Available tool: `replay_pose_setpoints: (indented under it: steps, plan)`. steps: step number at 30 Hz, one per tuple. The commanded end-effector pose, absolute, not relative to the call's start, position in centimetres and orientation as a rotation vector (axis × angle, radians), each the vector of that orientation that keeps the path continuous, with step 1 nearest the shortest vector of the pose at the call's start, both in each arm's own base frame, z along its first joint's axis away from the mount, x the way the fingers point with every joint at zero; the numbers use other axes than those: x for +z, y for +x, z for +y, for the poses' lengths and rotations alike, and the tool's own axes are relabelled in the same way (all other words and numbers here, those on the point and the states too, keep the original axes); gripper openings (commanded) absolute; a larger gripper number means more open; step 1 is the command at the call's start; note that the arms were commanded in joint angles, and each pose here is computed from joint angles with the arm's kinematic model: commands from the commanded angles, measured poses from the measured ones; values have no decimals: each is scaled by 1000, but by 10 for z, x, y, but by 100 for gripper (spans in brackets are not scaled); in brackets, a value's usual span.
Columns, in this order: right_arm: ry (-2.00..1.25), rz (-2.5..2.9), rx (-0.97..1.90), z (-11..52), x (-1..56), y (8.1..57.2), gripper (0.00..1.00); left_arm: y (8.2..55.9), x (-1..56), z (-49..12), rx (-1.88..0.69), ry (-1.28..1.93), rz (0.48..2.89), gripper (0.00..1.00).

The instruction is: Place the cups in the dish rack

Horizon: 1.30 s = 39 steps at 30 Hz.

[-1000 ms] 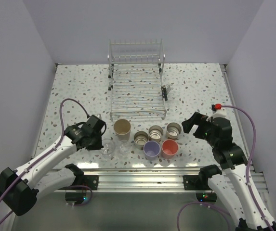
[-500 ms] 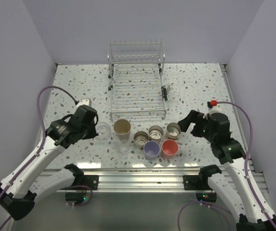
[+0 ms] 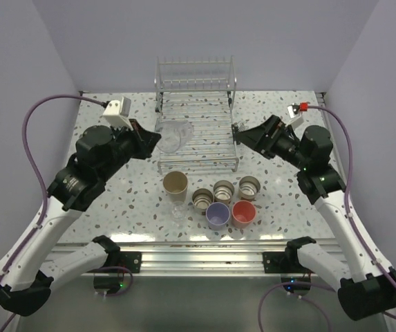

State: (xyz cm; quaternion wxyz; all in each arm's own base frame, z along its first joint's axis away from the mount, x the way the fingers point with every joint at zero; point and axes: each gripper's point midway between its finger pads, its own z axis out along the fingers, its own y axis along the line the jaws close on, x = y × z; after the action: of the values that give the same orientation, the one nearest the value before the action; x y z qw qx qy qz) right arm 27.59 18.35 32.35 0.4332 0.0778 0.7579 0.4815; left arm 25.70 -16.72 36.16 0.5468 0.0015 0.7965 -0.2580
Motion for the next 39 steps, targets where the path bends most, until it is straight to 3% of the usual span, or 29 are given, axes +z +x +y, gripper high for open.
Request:
replay_pose_setpoints:
  steps: [1, 3, 4, 5, 7, 16, 28, 39]
  plan:
    - [186, 1650, 1610, 210, 390, 269, 98, 245, 439, -223, -1006, 248, 1440, 0]
    - [236, 1495, 1772, 210, 408, 270, 98, 246, 428, -233, -1110, 243, 1397, 0]
    - [257, 1454, 1811, 208, 411, 271, 98, 239, 451, -231, -1166, 267, 1251, 0]
    - [239, 1384, 1843, 206, 422, 267, 98, 239, 429, -235, -1236, 244, 1255, 0]
    - [325, 1361, 1890, 202, 420, 274, 98, 231, 443, -230, -1299, 251, 1078, 0]
    - [377, 1397, 1851, 201, 418, 276, 98, 238, 402, -239, -1490, 183, 940, 0]
    - [377, 1512, 1845, 229, 391, 278, 98, 240, 402, -259, -1480, 196, 967, 0]
    - [278, 1404, 1929, 248, 418, 259, 98, 243, 389, -261, -1448, 175, 997, 0]
